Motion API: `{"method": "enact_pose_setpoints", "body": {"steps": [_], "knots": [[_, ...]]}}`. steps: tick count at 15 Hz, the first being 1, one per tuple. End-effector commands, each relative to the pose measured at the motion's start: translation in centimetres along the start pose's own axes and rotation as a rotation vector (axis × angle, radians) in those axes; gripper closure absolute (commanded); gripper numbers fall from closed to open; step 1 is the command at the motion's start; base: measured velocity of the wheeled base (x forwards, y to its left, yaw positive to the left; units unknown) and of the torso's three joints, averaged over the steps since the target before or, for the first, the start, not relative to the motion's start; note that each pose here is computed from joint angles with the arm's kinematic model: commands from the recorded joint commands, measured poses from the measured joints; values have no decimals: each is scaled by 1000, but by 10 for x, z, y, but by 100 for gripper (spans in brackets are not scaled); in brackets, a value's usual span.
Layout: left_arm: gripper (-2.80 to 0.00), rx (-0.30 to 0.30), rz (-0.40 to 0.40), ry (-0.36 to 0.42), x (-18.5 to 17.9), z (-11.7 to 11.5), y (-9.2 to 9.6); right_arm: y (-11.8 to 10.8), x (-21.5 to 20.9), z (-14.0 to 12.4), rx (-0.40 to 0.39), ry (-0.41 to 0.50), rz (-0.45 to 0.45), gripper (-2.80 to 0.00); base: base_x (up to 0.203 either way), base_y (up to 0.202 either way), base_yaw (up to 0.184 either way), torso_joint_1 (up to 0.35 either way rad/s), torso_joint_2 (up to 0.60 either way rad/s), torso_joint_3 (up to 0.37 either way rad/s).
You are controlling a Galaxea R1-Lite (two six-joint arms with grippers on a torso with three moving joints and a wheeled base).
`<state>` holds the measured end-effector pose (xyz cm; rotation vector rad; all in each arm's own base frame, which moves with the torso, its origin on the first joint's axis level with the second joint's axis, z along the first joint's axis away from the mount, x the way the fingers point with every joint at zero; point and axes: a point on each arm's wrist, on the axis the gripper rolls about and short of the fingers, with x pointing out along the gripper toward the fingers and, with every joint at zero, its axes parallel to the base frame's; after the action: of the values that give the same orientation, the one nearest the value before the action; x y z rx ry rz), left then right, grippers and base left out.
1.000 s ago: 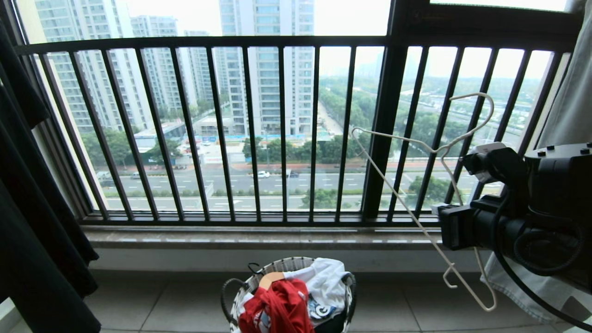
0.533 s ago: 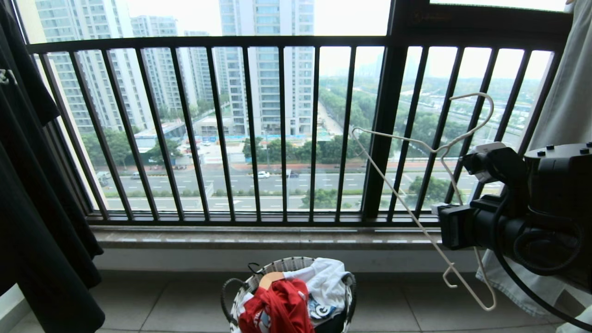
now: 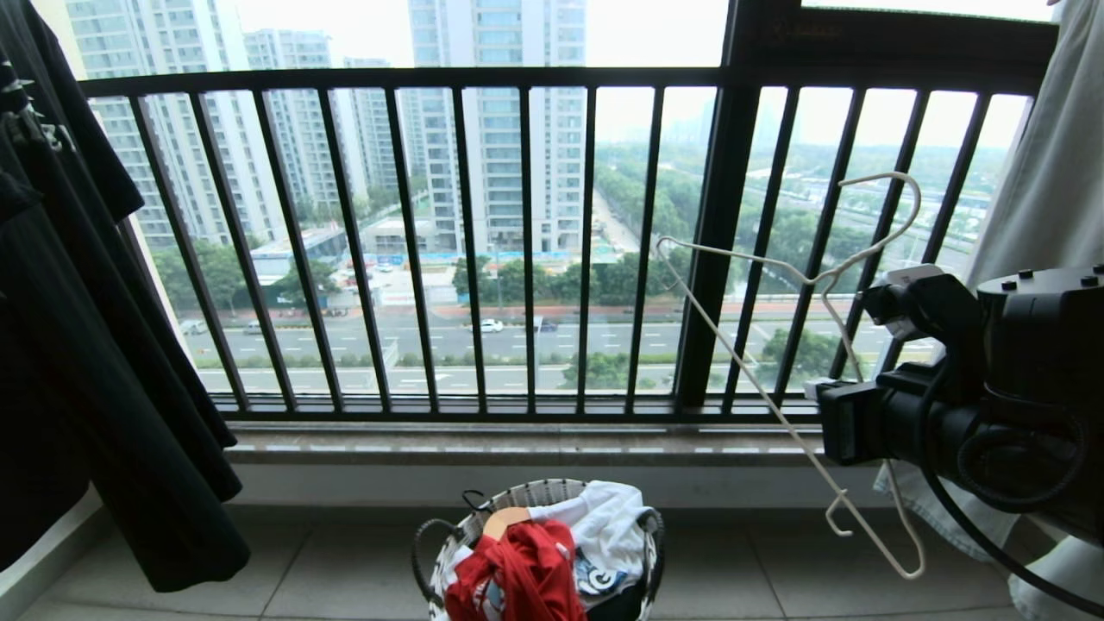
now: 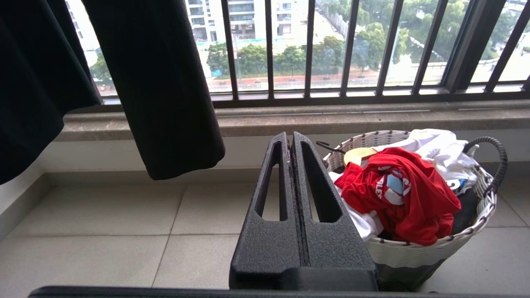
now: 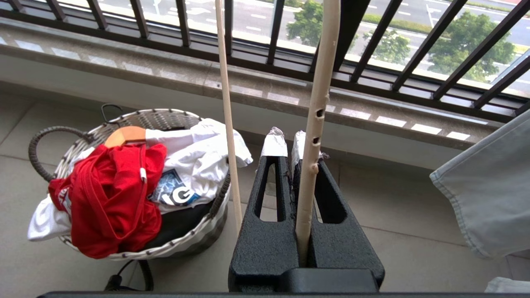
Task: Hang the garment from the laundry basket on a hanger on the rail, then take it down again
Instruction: Pick up clothes from the basket
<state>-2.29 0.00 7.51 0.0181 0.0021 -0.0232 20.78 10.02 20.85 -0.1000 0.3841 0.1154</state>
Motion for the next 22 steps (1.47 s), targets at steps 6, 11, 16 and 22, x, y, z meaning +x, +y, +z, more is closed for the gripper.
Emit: {"method": "enact_pose_setpoints", "body": {"steps": [6,11,16,22], "knots": [[0,2,0,1,0,0,0,-1,0,0,2,-3,-6,0,0,0,0,0,2,-24],[0,2,0,1,0,0,0,-1,0,0,3,-1,-6,0,0,0,0,4,2,-175],[0,-10,11,1,0,0,0,-3,-5,3,11,-23,-5,0,0,0,0,3,2,-200],[0,-10,11,1,0,0,0,-3,-6,3,10,-23,-5,0,0,0,0,4,3,-198]]}}
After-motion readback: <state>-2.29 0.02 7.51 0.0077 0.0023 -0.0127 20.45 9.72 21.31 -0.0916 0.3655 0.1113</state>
